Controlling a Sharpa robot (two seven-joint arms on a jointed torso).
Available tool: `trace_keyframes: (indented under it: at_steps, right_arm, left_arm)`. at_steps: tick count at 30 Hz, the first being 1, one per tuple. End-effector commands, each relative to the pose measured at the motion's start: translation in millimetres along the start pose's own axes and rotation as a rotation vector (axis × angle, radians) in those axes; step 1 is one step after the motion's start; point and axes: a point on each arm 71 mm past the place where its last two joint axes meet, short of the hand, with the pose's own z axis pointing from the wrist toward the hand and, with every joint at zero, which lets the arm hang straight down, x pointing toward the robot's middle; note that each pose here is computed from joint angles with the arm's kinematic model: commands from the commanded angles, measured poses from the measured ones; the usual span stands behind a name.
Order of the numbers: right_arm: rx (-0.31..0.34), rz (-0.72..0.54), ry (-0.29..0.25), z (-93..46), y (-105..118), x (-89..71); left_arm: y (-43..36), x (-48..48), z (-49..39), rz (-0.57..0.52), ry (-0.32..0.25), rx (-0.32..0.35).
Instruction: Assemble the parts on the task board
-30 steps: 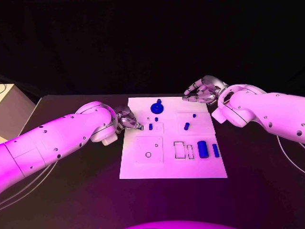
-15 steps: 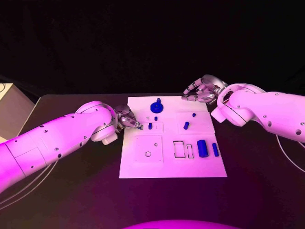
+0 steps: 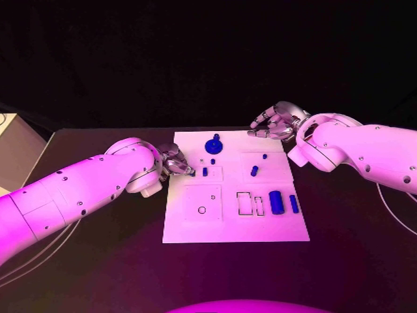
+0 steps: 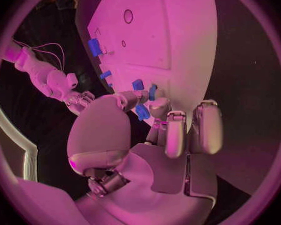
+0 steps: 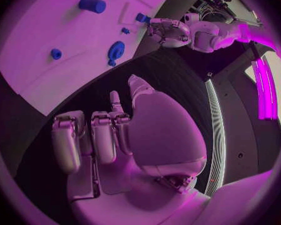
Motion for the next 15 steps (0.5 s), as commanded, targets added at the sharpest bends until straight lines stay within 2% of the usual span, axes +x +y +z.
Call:
trace_keyframes:
  at_steps: [1,15]
  right_arm:
    - [-0.014,-0.009,0.002,-0.1,1.2,0.4]
    - [-0.013,-0.009,0.003,-0.5,0.7,0.0]
  left_arm:
    - [-1.5,1.8,0.9,0.013,0.014,0.006]
    - [-0.1,3.0,2.8,0.029,0.036,-0.004]
